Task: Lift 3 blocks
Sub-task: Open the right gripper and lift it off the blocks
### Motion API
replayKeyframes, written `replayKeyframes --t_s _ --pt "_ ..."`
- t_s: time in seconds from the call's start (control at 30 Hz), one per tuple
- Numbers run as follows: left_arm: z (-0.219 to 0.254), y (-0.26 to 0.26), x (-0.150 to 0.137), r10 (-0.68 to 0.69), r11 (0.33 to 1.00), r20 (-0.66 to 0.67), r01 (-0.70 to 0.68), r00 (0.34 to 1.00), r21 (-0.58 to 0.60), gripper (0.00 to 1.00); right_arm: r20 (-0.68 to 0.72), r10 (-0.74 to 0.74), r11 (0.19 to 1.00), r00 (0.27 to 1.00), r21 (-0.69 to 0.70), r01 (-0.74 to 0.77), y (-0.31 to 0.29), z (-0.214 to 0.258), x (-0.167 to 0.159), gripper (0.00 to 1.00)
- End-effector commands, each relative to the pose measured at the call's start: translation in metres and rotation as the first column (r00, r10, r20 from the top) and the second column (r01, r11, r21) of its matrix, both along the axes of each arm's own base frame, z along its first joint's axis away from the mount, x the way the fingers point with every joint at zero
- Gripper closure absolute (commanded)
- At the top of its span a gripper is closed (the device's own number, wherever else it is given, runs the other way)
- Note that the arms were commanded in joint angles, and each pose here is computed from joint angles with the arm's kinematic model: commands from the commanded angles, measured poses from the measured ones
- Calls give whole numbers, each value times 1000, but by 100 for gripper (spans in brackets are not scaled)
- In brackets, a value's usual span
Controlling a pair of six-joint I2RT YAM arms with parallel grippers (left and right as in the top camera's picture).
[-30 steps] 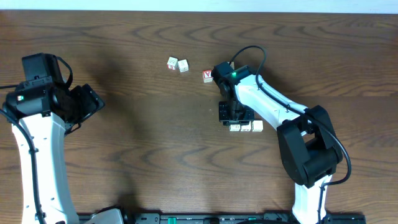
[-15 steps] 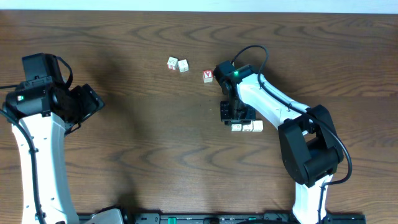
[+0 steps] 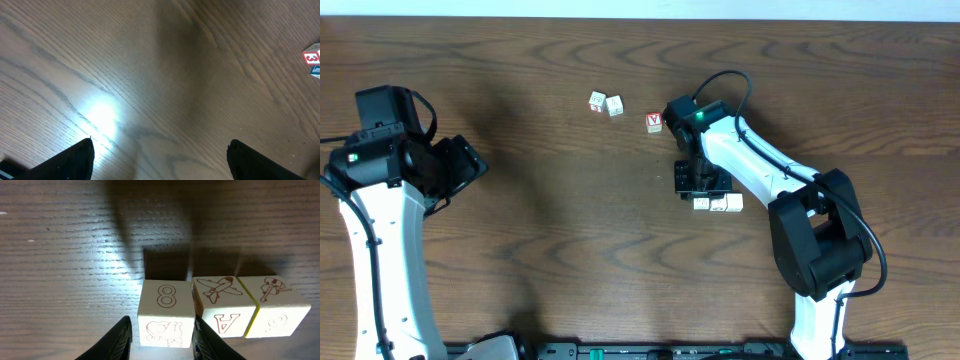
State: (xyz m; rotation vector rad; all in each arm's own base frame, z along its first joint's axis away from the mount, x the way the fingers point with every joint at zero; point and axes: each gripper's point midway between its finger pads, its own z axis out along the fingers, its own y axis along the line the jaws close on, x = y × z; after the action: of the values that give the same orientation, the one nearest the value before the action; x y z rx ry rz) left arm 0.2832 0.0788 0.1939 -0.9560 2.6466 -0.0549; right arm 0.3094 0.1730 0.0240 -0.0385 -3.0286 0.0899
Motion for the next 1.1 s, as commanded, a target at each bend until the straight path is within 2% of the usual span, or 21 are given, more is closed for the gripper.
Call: replayKeyframes --t_s 0.0,0.43,1.07 --pt "3 3 0 15 1000 4 -15 1000 4 15 15 7 1000 1000 4 -7 1 3 7 64" --pt "3 3 0 15 1000 4 -15 1000 4 15 11 11 1000 1000 14 -11 3 3 6 58" --pt "3 3 0 15 1000 4 -15 1000 4 15 -2 10 998 1000 57 -10 11 3 4 58"
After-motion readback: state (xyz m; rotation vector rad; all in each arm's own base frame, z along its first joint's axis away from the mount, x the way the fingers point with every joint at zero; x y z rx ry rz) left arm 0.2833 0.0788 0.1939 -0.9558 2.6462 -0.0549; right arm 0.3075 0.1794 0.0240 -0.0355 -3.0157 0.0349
